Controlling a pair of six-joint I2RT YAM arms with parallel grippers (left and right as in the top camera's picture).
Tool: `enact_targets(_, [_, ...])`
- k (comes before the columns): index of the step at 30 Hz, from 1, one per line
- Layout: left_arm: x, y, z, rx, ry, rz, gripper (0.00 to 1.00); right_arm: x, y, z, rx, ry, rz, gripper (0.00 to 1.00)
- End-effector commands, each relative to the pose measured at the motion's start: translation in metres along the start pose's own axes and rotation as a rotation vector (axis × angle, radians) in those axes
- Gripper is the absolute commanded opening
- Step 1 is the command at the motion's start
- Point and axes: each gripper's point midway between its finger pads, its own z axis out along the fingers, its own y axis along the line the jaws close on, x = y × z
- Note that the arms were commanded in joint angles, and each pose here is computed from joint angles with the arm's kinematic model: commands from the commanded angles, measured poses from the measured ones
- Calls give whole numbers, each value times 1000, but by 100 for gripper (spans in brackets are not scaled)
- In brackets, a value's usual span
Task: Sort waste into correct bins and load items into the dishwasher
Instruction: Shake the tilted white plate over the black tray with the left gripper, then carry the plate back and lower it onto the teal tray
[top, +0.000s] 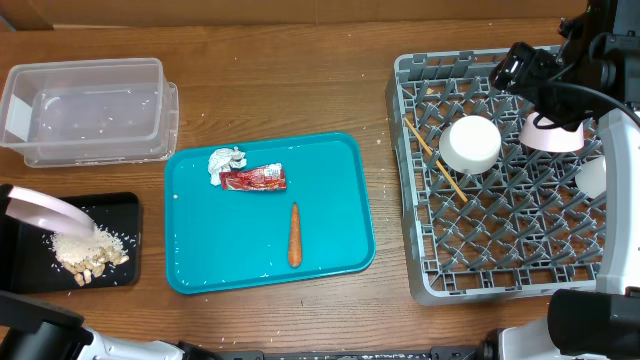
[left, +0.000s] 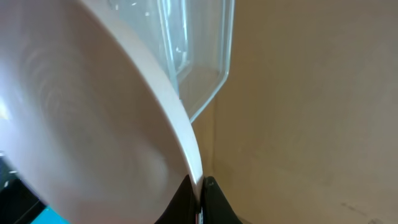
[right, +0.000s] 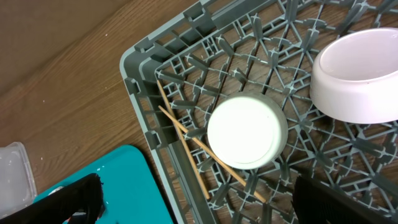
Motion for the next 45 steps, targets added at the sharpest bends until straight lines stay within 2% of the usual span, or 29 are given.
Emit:
enact_targets(1, [4, -13, -2, 53, 18, 5, 4, -8, 4, -10, -11, -39, -6, 100])
enact_targets(4, [6, -11, -2, 43, 23, -4, 4, -8, 4, -10, -11, -39, -6, 100])
enact_targets(7, [24, -16, -4, 65, 77, -89, 4, -8, 4, -10, -11, -39, -6, 100])
enact_targets(11, [34, -24, -9, 76, 82, -59, 4, -8, 4, -10, -12, -39, -6, 100])
enact_targets(14, [41, -29, -14, 44, 61, -15, 4, -8, 4, -10, -12, -39, -6, 100])
enact_targets(19, [63, -36, -23, -114, -4, 106, 4, -8, 4, -10, -12, -39, -6, 100])
enact_targets(22, [82, -57, -23, -184, -40, 246, 4, -8, 4, -10, -11, -39, -6, 100])
enact_targets(27, [138, -84, -2, -281, 5, 459, 4, -8, 4, -10, -12, -39, -6, 100])
enact_targets(31, [187, -86, 21, -438, 40, 620, 4, -8, 4, -10, -11, -39, -6, 100])
enact_targets(34, [231, -81, 44, -527, 144, 763, 4, -8, 4, -10, -11, -39, -6, 100])
enact_targets(35, [257, -73, 56, -581, 214, 838, 4, -8, 4, -10, -11, -38, -6, 100])
enact_targets(38, [288, -54, 68, -691, 308, 945, 4, -8, 4, -10, -11, -39, -6, 100])
enact_targets(41, [307, -29, 76, -835, 363, 983, 4, -8, 4, -10, -11, -39, -6, 100])
enact_targets(45, [337, 11, 99, -940, 465, 1002, 4, -8, 4, -10, -11, -39, -6, 100])
